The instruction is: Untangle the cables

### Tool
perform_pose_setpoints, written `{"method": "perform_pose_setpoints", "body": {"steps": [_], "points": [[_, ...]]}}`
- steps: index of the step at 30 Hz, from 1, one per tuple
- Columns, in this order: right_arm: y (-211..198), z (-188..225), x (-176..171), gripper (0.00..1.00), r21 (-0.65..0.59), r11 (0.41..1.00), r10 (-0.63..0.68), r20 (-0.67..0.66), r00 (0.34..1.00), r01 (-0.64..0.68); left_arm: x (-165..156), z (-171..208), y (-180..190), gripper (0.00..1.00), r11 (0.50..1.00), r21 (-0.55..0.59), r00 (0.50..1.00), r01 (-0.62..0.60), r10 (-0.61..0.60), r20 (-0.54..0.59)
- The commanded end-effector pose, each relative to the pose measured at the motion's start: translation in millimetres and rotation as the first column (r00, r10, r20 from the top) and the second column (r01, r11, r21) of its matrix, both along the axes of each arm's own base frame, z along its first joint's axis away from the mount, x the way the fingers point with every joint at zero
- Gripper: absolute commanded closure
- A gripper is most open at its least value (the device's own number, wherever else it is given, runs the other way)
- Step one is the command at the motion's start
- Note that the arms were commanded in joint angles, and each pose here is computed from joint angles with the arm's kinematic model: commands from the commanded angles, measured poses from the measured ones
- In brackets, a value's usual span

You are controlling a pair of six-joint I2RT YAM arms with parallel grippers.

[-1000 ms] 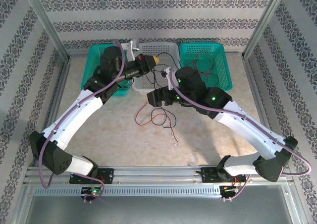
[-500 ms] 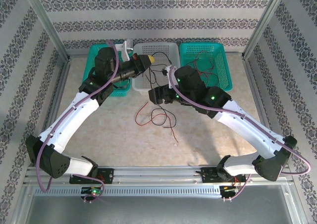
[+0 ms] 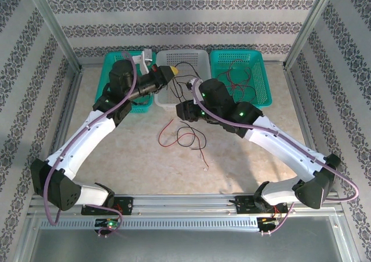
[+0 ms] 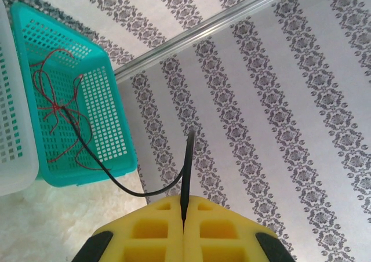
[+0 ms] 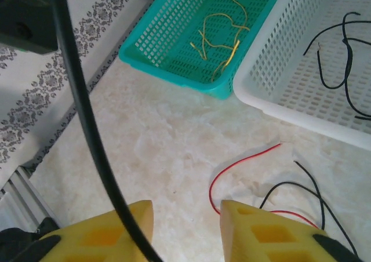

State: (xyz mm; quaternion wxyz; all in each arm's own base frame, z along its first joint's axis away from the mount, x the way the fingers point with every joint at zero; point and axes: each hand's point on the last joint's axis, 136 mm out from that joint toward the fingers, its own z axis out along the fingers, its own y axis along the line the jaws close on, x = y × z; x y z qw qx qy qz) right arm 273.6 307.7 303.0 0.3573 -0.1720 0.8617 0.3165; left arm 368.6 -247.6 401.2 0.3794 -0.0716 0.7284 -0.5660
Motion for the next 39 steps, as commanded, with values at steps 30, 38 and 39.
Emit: {"method": "perform_pose_setpoints", "body": {"steps": [30, 38, 39], "points": [[-81, -13, 6, 0.34, 0.155, 0.933, -0.284, -0.236, 0.929, 0.325, -10, 67, 39, 1.00, 0.985, -0.007, 0.912, -0.174, 0.164, 0.376], [-147, -16, -6, 0.29, 0.181, 0.870, -0.410, -0.249, 0.877, 0.458, 50, 29, 38, 1.00, 0.938, 0.213, 0.940, -0.273, 0.214, 0.265], [-149, -16, -7, 0.29, 0.184, 0.868, -0.412, -0.249, 0.876, 0.461, 57, 26, 35, 1.00, 0.938, 0.211, 0.940, -0.273, 0.214, 0.266]]}}
